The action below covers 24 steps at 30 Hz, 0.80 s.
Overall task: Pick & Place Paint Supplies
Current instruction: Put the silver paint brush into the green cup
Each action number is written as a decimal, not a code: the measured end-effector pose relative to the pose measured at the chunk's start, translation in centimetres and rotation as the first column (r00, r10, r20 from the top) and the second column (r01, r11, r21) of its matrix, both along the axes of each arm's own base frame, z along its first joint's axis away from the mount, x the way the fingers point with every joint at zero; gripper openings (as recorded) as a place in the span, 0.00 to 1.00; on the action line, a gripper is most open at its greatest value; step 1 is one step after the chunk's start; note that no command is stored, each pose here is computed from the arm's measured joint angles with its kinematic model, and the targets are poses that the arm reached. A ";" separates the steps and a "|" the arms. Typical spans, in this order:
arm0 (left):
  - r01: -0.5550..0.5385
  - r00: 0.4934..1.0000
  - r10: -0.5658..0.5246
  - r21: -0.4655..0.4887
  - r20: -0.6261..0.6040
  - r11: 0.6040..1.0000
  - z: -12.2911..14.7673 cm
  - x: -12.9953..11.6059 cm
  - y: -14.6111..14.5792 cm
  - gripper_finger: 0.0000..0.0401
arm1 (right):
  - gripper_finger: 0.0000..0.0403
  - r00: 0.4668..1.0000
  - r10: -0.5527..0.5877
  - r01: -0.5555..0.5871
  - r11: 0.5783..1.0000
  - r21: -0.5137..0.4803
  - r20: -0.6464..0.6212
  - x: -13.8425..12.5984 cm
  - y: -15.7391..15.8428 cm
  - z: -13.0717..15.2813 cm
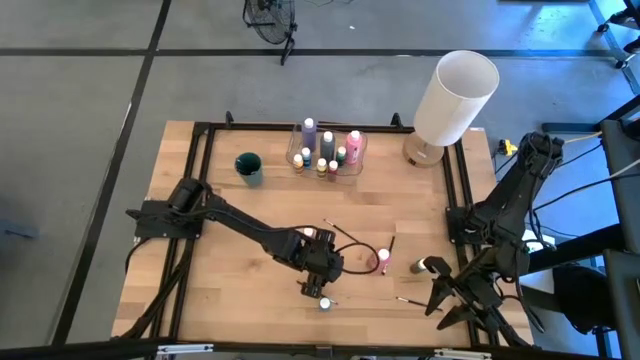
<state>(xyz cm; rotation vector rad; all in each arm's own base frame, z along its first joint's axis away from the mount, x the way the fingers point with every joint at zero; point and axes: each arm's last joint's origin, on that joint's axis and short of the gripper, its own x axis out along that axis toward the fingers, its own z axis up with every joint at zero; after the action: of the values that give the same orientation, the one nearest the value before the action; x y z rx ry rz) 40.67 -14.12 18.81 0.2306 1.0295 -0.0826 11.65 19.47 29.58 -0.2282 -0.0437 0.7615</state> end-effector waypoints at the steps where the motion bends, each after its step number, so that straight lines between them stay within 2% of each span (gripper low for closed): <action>1: 0.000 1.000 0.000 0.003 -0.010 1.000 -0.4 0.1 0.0 0.59 | 0.43 1.000 0.000 0.000 1.000 -0.001 -0.001 0.0 0.0 0.0; 9: 0.001 0.999 0.000 0.006 -0.046 1.000 -2.2 0.8 0.7 0.59 | 0.43 1.000 0.007 -0.007 1.000 0.006 -0.019 0.0 0.1 -0.1; 14: 0.006 0.998 -0.010 -0.052 -0.070 0.999 -3.0 1.3 1.5 0.58 | 0.43 1.000 0.007 -0.007 1.000 -0.010 -0.028 0.2 0.4 -0.5; 18: 0.002 0.992 -0.010 -0.067 -0.124 0.998 -4.0 1.4 2.3 0.56 | 0.43 1.000 0.007 -0.007 1.000 -0.019 -0.028 0.3 0.5 -0.7; 24: -0.001 0.992 -0.008 -0.071 -0.127 0.997 -4.6 1.7 2.9 0.52 | 0.43 1.000 0.004 -0.004 1.000 -0.024 -0.023 0.3 0.5 -0.7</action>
<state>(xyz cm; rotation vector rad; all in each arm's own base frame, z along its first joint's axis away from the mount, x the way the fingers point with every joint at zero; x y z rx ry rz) 42.41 -11.20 14.26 0.1643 1.1507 -0.1384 11.98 19.98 28.88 -0.2424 -0.0133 0.7688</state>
